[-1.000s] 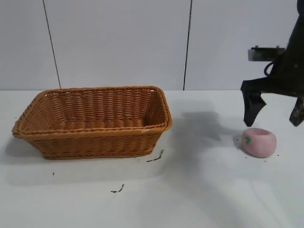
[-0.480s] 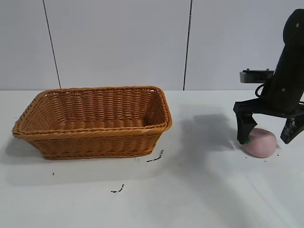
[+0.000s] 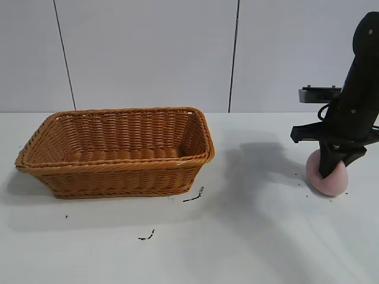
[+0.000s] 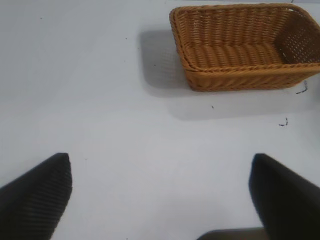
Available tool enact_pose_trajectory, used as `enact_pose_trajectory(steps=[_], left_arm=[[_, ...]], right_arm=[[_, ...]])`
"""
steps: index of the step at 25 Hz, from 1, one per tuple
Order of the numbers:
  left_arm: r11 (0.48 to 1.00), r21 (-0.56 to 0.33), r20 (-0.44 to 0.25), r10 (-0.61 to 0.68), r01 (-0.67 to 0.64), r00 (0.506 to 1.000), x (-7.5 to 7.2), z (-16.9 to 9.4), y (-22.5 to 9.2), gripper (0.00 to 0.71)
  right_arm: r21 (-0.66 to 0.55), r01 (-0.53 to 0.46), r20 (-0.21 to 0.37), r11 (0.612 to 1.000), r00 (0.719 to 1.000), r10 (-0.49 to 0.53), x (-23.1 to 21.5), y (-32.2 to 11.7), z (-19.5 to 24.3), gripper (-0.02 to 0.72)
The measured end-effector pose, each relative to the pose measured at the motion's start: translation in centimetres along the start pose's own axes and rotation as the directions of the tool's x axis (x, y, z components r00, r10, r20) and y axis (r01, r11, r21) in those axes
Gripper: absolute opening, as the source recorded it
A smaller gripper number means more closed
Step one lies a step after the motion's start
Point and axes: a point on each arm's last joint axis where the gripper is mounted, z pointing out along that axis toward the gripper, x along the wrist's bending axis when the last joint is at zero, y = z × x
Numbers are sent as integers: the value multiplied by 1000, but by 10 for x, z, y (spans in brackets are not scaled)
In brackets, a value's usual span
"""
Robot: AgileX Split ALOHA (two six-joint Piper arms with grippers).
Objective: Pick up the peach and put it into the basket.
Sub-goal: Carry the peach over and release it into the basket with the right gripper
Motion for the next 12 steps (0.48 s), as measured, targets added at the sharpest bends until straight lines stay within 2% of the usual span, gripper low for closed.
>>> enact_pose_trajectory(steps=[8, 12], left_arm=[[1000, 0, 0, 0, 0, 1000, 0, 0, 0, 693], [1000, 0, 0, 0, 0, 1000, 0, 0, 0, 693]], right_arm=[[-94, 12, -2, 995, 1000, -13, 2, 36, -73, 24], [-189, 17, -16, 982, 1000, -20, 7, 56, -103, 24]])
